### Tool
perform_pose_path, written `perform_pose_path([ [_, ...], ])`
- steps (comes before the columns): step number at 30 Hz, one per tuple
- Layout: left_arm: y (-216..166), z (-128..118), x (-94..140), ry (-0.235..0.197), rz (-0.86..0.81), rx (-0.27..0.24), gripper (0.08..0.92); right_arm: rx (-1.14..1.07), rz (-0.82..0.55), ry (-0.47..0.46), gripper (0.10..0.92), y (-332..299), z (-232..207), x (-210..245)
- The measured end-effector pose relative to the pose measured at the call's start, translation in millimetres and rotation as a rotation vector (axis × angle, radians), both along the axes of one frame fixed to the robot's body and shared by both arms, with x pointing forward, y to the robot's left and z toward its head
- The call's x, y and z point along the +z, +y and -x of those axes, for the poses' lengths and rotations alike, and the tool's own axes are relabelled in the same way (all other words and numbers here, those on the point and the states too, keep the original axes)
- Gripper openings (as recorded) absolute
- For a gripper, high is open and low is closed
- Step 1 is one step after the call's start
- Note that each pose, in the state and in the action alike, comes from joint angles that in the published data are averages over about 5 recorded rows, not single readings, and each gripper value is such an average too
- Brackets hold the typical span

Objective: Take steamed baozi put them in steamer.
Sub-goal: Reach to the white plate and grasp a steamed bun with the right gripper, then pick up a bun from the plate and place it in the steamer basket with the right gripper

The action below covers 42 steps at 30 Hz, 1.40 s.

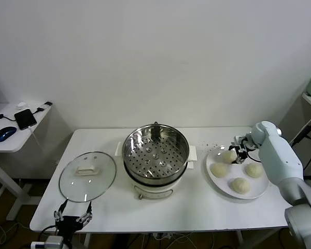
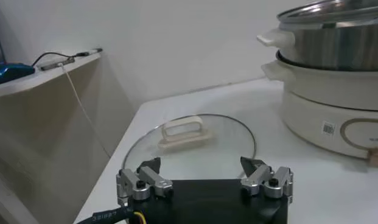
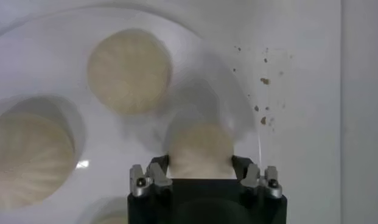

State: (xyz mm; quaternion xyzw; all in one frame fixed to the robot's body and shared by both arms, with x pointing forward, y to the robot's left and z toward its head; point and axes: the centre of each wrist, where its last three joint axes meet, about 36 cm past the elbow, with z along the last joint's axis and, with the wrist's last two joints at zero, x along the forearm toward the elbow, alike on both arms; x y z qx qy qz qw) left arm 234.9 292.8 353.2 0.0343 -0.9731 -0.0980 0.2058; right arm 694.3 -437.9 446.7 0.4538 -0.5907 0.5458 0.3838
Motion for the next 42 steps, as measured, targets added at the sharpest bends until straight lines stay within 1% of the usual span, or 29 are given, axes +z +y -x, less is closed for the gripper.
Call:
perform_pose_path([
  [4,-1.4,-0.3,-1.3,0.004,-0.002,-0.003,0.823,-0.006,-0.013,-0.008,0.608,-2.0,-1.2,12.4],
  [8,-3.3,-2.2,-2.2,0.005,-0.005,-0.008,0.823,-0.003,-0.027,-0.024,0.594,-2.7,-3.5,31.6],
  [14,-5.3,-7.1,-0.5,-0.006,-0.008,-0.010,0.823,0.033,-0.059,-0.057,0.586,14.3,-16.1,87.9],
  [22,-5.2,-14.6,6.7,-0.043,-0.016,-0.001,0.823,0.147,-0.110,-0.060,0.584,87.2,-50.1,192.6],
  [27,-1.4,-18.0,11.1,-0.066,-0.012,0.017,0.823,0.254,-0.141,-0.044,0.585,145.3,-69.7,239.4],
  [30,0.8,-19.0,12.1,-0.075,-0.005,0.029,0.823,0.329,-0.156,-0.033,0.585,177.9,-78.9,254.2],
  [34,1.6,-20.8,12.8,-0.083,0.004,0.037,0.823,0.451,-0.168,-0.022,0.585,219.2,-87.1,262.9],
  [42,0.3,-22.7,8.8,-0.081,0.020,0.048,0.823,0.781,-0.120,-0.005,0.585,290.3,-89.3,255.2],
])
